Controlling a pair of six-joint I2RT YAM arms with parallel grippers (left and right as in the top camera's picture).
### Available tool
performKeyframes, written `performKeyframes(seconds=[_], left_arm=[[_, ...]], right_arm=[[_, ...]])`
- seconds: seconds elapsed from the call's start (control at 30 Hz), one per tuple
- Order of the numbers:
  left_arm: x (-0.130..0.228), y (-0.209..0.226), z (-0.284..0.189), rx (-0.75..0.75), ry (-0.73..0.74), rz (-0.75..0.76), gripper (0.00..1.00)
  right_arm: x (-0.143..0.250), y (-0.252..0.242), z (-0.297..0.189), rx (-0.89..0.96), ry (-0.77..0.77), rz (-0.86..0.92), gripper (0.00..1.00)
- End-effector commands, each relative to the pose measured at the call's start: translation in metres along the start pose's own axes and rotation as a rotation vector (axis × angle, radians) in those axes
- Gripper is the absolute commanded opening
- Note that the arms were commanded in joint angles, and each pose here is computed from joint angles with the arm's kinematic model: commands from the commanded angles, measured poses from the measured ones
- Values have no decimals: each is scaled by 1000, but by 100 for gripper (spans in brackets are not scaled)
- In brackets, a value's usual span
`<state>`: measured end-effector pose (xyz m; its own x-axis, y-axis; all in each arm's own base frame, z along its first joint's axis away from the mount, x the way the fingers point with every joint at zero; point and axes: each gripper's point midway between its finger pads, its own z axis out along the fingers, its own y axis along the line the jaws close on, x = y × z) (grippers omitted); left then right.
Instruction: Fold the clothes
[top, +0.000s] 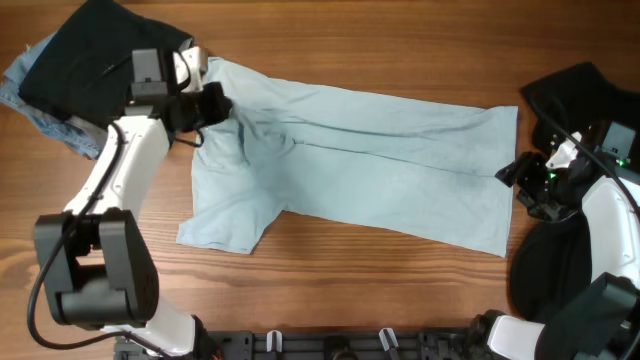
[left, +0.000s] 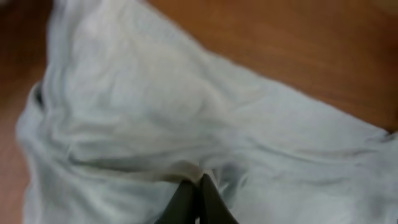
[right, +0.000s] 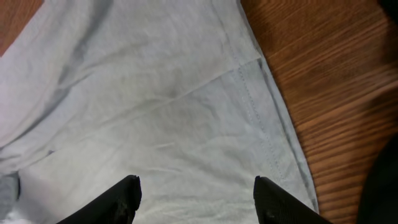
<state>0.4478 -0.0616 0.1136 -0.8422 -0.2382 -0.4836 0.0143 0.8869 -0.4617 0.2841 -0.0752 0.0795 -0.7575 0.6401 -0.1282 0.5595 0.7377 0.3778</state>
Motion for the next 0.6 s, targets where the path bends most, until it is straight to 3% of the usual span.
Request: performKeyframes(seconds=[0.0, 0.23, 0.27, 0.33, 0.37, 0.5, 0.57], left_arm=[[-11, -24, 7, 30, -47, 48, 4], [-9, -17, 38, -36, -59, 54, 5], [-10, -14, 41, -41, -63, 47, 9], [-12, -8, 49, -55, -74, 33, 43], [-12, -7, 51, -54, -76, 34, 44], [-9, -8, 50, -54, -62, 30, 63], [7, -3, 46, -76, 1, 10, 63]], right_arm=[[-9, 7, -7, -24, -37, -28, 63], [-12, 7, -8, -27, -49, -33, 63], [-12, 8, -8, -27, -50, -33, 63], [-12, 7, -8, -27, -49, -33, 63], [-12, 8, -8, -27, -49, -33, 63], [-12, 7, -8, -27, -49, -32, 63], [-11, 7, -8, -26, -44, -31, 63]])
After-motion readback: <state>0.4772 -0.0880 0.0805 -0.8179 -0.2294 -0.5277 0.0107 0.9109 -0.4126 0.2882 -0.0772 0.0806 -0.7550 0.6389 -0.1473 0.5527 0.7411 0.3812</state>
